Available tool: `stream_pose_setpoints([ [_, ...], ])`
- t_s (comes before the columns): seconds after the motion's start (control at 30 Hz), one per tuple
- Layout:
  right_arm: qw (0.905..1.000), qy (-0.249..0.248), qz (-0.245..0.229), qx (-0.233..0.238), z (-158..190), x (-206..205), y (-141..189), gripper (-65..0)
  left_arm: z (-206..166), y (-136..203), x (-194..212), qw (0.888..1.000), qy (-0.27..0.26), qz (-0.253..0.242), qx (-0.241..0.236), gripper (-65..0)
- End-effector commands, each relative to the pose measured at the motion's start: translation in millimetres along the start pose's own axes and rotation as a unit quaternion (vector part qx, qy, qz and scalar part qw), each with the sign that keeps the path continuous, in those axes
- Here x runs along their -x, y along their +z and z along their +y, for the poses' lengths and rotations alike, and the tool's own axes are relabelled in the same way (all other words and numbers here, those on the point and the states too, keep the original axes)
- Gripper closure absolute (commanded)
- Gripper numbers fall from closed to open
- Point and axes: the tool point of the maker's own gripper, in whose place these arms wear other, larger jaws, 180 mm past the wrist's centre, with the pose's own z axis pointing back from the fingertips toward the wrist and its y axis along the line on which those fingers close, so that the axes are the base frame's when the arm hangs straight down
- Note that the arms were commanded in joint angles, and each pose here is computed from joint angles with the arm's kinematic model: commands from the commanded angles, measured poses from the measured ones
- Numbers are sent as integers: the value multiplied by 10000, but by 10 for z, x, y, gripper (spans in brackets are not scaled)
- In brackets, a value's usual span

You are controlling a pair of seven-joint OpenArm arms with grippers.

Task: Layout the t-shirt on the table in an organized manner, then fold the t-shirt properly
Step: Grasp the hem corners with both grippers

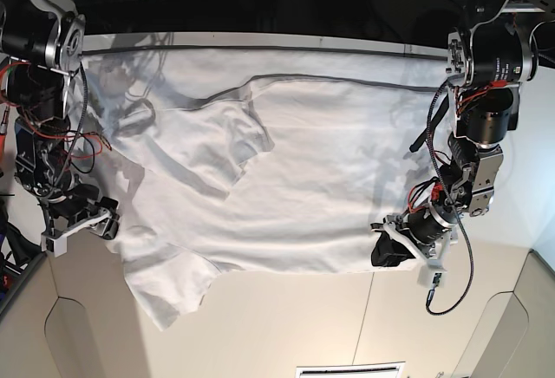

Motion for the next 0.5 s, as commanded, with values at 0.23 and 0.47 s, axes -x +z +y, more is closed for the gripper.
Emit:
stream_pose_setpoints([
  [0.23,9977,-41,-672,-109,84,-607,-17,-395,20,-18,-307,9993,-62,-374,28,-184],
  [0.47,9946,-72,-1023,-126,109,-642,-10,-395,20,-18,-307,9993,-60,-375,28,-184],
])
